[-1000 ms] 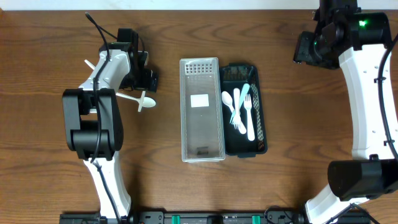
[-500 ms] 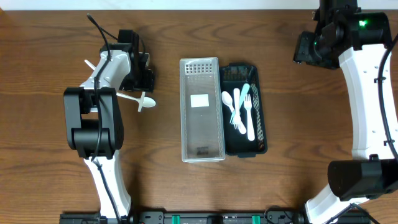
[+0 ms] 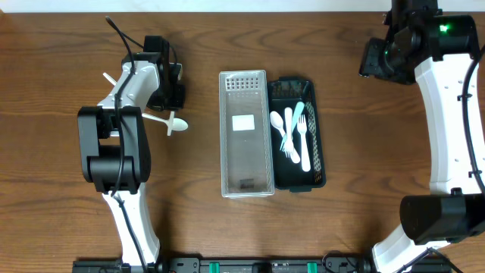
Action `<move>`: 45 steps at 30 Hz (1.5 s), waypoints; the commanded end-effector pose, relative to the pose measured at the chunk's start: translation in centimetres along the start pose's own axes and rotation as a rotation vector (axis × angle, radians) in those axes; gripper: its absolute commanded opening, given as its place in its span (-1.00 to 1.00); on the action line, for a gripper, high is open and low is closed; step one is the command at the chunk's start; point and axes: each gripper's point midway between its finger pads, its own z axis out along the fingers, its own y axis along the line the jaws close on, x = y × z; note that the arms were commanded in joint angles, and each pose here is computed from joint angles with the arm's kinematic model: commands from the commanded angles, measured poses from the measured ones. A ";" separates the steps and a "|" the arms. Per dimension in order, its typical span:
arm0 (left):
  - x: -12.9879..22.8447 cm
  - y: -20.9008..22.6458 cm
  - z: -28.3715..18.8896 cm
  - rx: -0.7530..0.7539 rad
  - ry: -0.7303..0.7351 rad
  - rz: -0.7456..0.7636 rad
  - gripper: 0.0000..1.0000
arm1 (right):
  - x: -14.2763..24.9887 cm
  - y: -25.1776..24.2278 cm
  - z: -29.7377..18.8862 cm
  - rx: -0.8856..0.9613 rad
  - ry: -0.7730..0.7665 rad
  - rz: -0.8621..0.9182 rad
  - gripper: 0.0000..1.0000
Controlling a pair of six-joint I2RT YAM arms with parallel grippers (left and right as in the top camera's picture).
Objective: Pack container
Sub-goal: 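Carry a white spoon with the left gripper into the clear tray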
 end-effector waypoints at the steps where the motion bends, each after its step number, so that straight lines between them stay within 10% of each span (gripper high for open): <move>1: 0.8 0.3 1.3 -0.011 0.038 0.001 -0.63 | -0.4 -0.7 -0.4 0.011 -0.016 0.020 0.12; 16: -0.2 0.3 -3.3 -0.019 -0.039 0.001 -0.87 | -0.9 -1.1 -0.5 0.029 -0.039 0.032 0.11; 31: 2.5 -10.7 -22.7 0.057 -0.369 0.121 -0.89 | -3.1 -12.7 -0.4 0.079 -0.074 0.304 0.09; 45: 5.5 -22.1 -15.0 0.112 -0.161 0.232 -0.88 | 1.5 -14.3 6.1 0.112 0.097 0.298 0.09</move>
